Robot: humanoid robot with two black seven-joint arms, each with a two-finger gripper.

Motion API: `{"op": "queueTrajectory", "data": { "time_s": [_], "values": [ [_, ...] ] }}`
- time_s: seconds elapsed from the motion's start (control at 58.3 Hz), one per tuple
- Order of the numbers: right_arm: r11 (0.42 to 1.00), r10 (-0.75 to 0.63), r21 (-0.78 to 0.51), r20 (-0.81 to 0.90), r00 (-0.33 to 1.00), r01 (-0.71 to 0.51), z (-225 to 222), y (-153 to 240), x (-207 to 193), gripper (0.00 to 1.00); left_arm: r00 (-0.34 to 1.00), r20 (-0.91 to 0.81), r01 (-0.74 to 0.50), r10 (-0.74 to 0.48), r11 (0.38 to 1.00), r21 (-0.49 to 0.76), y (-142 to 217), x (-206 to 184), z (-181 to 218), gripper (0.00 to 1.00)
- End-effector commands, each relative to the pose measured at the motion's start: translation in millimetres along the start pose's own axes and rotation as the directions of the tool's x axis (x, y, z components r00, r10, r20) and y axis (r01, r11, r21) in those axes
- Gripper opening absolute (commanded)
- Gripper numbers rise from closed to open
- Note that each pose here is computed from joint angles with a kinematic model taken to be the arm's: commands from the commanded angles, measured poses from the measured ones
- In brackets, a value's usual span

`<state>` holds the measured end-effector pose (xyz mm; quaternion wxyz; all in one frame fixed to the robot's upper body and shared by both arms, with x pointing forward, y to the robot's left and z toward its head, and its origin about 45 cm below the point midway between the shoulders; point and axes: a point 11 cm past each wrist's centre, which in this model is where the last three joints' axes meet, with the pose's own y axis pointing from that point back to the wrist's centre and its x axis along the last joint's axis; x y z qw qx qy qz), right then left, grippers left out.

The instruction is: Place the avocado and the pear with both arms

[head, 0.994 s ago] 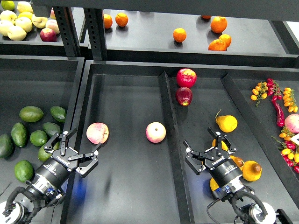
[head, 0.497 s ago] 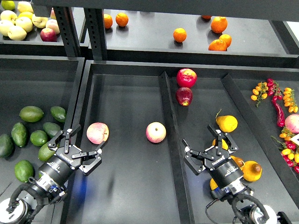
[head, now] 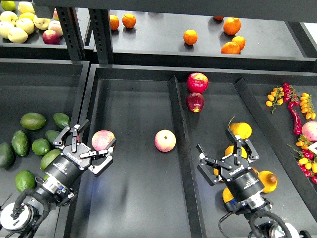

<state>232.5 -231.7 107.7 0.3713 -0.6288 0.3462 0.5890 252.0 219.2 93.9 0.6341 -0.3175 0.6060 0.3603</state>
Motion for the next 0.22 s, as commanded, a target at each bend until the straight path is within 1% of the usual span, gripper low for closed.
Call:
{"op": "queueTrajectory", "data": {
  "time_s": [0.0,0.206],
  "values": [
    [1.0,-0.006,0.001,-0.002,1.0,0.006,1.0,1.9,-0.2,0.99,1.0,-0.002,-0.003,0.003,1.0,-0.002,1.1,1.0,-0.3,0.99],
    [1.0,-0.009,-0.001,-0.003,1.0,0.009,1.5,1.8,-0.5,0.99,1.0,-0.002,-0.003,0.003,1.0,-0.002,1.1,1.0,-0.3,0.99]
  ]
}}
